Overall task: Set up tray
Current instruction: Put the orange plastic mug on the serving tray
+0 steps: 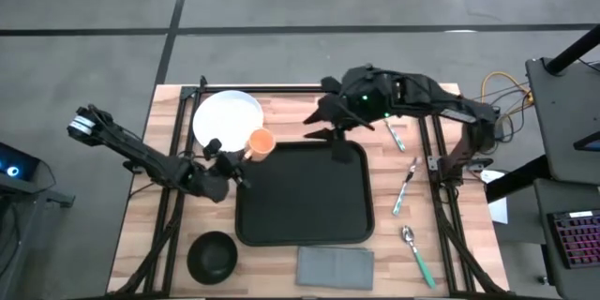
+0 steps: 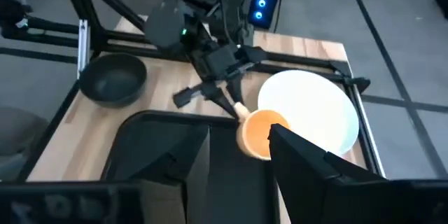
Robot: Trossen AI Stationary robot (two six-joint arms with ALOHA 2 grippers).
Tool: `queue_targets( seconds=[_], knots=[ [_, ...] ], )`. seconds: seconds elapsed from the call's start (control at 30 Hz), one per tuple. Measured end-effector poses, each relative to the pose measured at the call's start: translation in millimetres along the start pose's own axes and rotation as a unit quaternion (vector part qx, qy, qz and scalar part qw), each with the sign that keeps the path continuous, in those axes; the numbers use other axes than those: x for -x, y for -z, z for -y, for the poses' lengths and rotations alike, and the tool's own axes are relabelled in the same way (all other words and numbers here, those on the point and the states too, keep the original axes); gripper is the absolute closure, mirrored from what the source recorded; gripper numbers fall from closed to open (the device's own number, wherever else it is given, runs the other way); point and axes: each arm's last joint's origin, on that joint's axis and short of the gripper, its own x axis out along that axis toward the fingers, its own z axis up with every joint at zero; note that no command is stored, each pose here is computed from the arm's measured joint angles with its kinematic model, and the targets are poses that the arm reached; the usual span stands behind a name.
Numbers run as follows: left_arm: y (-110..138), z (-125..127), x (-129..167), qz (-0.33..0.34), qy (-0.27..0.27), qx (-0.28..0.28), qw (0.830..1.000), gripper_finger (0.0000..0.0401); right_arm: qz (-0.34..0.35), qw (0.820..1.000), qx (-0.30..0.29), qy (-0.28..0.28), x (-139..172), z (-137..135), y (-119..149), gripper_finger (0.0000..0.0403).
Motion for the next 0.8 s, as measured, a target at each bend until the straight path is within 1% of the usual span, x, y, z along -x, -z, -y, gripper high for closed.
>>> queue_targets(
  seconds=[0.07,0.13,0.2,0.33,0.57,0.63,0.77,0.8],
  knots=[
    [10,0,-2,0.015,0.034,0.011,0.999,0.0376,-0.003,1.0,-0.001,-0.004,-1,-3,8,0.027],
    [19,-1,-3,0.028,0.051,0.019,0.998,0.0376,-0.002,1.0,-0.003,-0.008,-1,-5,15,0.0272],
    [26,-4,-4,0.033,0.054,0.025,0.998,0.0376,-0.005,1.0,-0.007,-0.008,2,-6,24,0.0275],
    [39,-9,-5,0.026,0.051,0.019,0.998,0.0376,-0.009,1.0,-0.015,-0.006,3,-7,43,0.0275],
    [57,-15,-6,0.012,0.054,0.036,0.998,0.0376,0.01,1.0,-0.019,-0.005,6,-10,70,0.0277],
    [61,-17,-6,0.006,0.058,0.042,0.997,0.0376,0.005,1.0,-0.02,-0.005,6,-11,78,0.028],
    [65,-18,-6,-0.003,0.068,0.051,0.996,0.0375,0.016,1.0,-0.019,-0.005,11,-12,84,0.0282],
    [65,-18,-6,-0.005,0.071,0.052,0.996,0.0369,0.022,1.0,-0.018,-0.004,14,-12,85,0.0281]
  ],
)
